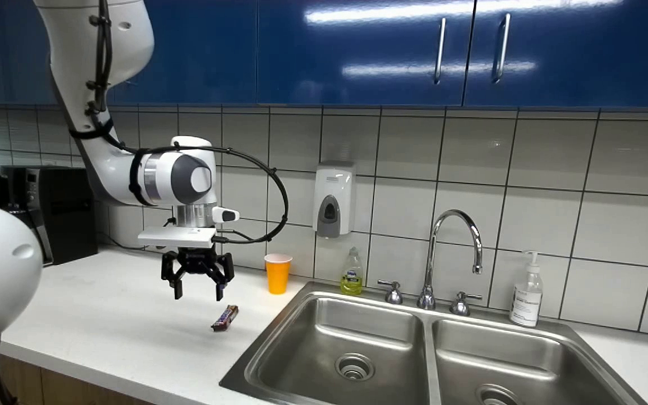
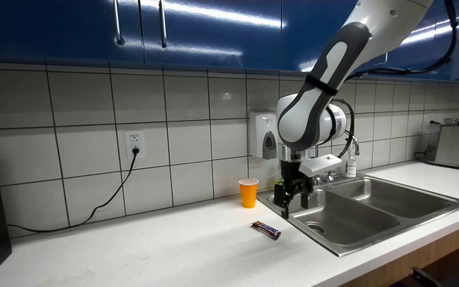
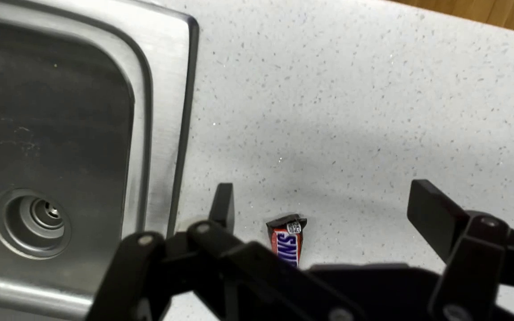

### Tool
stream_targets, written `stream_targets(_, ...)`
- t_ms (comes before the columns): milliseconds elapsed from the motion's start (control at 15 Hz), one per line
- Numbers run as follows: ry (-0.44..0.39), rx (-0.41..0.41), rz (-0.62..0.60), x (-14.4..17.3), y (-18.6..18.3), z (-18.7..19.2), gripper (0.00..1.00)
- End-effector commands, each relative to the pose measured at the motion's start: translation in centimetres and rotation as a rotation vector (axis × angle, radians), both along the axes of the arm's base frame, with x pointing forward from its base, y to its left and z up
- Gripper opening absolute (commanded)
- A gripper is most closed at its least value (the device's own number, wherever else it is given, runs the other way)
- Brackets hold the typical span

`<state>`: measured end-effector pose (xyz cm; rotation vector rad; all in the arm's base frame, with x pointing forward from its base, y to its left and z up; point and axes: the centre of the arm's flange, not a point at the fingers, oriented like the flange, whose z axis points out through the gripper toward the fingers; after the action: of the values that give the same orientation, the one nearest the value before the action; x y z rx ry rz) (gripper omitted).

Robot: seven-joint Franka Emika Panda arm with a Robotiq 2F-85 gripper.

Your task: Put the brown packet in the sink on the left.

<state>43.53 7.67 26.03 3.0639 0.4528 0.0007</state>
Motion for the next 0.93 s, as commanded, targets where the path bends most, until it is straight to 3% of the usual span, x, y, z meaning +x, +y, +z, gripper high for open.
stream_targets(0,-0.007,-0.012,-0.019,4.5,1.0,-1.4,1.00)
stream_targets(467,0.012,0.000,-0.029,9.4,1.6,-4.2,1.00)
stream_targets(867,0.031,-0.002,-0.039,11.8,1.6,-6.3,1.00)
